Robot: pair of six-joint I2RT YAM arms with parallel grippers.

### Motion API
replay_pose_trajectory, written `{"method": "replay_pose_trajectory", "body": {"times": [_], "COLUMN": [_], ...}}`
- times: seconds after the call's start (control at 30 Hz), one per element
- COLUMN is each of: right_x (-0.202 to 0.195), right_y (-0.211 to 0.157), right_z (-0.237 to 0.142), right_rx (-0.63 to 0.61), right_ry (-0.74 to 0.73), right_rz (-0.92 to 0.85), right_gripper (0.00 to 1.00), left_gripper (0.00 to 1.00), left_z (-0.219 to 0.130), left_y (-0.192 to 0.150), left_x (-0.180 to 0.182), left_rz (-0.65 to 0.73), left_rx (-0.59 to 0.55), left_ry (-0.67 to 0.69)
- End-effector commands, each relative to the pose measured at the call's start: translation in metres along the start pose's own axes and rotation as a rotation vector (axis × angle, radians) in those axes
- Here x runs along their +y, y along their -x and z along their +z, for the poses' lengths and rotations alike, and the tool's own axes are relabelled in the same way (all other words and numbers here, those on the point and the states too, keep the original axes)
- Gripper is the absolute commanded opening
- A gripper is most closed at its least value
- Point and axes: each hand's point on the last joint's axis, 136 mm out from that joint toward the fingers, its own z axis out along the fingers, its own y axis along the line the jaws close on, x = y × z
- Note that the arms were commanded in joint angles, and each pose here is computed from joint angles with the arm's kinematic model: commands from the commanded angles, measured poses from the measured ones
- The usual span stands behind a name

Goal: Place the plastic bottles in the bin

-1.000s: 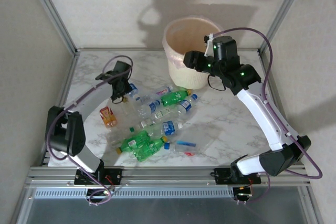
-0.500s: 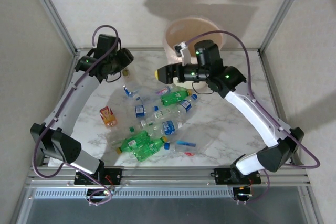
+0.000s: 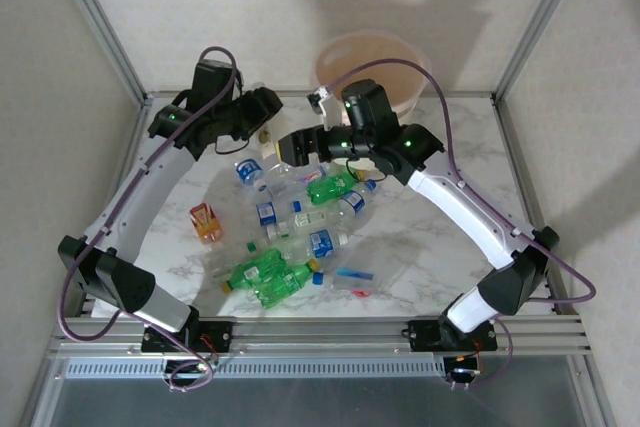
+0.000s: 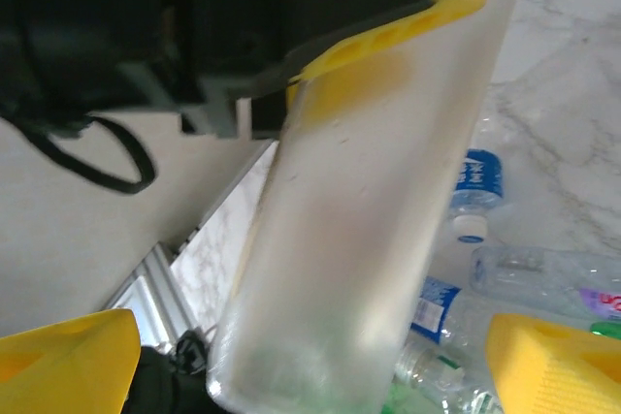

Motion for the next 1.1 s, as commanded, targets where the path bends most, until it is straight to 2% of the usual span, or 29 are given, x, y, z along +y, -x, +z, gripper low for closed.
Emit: {"method": "replay_pose_trajectory", "body": {"times": [0.0,0.2,0.47,0.6,0.8,0.87,0.9,1.0,1.07], "right_x": [-0.011,-0.014,-0.014,-0.015,-0.014,-0.014,-0.013,-0.012,-0.011], "right_y": [0.004,0.004,-0.006,-0.008,-0.005,-0.005,-0.004,-0.002,0.001], "right_z": [0.007,0.018,0.030,0.035,0.032,0.032,0.032,0.029,0.025], "right_rx": [-0.001,0.009,0.050,0.055,0.043,0.043,0.039,0.027,0.013], "right_ry": [-0.075,-0.081,-0.063,-0.064,-0.065,-0.064,-0.062,-0.059,-0.063], "right_rz": [0.033,0.066,0.086,0.094,0.094,0.094,0.094,0.096,0.094], "right_gripper": [0.92,0.92,0.84,0.74,0.54,0.50,0.49,0.47,0.47], "left_gripper": [0.46,0.46,0.46,0.46,0.48,0.54,0.63,0.99,0.99], "left_z": [-0.006,-0.004,0.002,0.005,0.004,0.003,0.001,-0.004,-0.007], "left_y": [-0.003,-0.008,-0.008,-0.009,-0.007,-0.005,-0.002,0.006,0.014], "left_x": [-0.028,-0.038,-0.039,-0.038,-0.038,-0.041,-0.043,-0.049,-0.052], "left_rz": [-0.004,-0.004,-0.020,-0.021,-0.027,-0.028,-0.030,-0.034,-0.039], "left_rx": [0.022,0.034,0.034,0.037,0.019,0.010,0.001,-0.043,-0.074], "left_ry": [-0.109,-0.150,-0.174,-0.178,-0.183,-0.196,-0.203,-0.222,-0.229]}}
